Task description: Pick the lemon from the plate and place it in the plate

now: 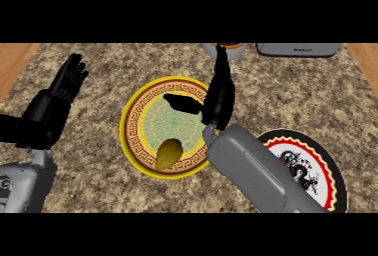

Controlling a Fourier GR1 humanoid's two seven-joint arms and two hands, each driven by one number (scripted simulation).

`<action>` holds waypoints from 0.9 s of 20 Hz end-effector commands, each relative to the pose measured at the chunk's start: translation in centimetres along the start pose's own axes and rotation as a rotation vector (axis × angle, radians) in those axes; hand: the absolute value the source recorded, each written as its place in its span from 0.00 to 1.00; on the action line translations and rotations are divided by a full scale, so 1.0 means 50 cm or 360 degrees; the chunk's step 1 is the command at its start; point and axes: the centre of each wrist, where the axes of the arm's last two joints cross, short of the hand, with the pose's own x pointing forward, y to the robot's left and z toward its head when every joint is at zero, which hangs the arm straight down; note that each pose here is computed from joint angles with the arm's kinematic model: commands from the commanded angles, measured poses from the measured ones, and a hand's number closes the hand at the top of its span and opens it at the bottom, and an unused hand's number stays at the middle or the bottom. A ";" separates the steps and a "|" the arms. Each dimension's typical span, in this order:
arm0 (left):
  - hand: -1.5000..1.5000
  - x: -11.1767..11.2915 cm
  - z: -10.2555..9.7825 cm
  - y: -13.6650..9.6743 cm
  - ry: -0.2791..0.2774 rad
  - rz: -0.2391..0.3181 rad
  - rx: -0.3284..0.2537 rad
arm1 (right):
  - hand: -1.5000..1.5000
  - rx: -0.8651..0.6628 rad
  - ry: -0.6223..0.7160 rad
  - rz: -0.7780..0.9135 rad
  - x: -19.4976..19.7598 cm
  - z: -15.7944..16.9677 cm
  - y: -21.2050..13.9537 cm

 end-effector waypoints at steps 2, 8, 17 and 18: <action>0.50 0.014 -0.001 0.044 0.0028 0.0002 0.0067 | 0.00 -0.0103 0.0043 -0.0176 -0.047 0.051 -0.056; 0.50 0.007 0.026 0.037 0.0017 0.0000 0.0055 | 0.00 -0.0073 -0.0041 -0.0150 -0.113 0.077 -0.212; 0.50 0.036 0.013 0.025 0.0026 -0.0017 0.0054 | 0.00 -0.0043 -0.0063 -0.0072 -0.151 0.143 -0.369; 0.50 0.012 0.006 0.016 -0.0004 -0.0064 0.0073 | 0.00 -0.0025 -0.0039 -0.0097 -0.177 0.138 -0.349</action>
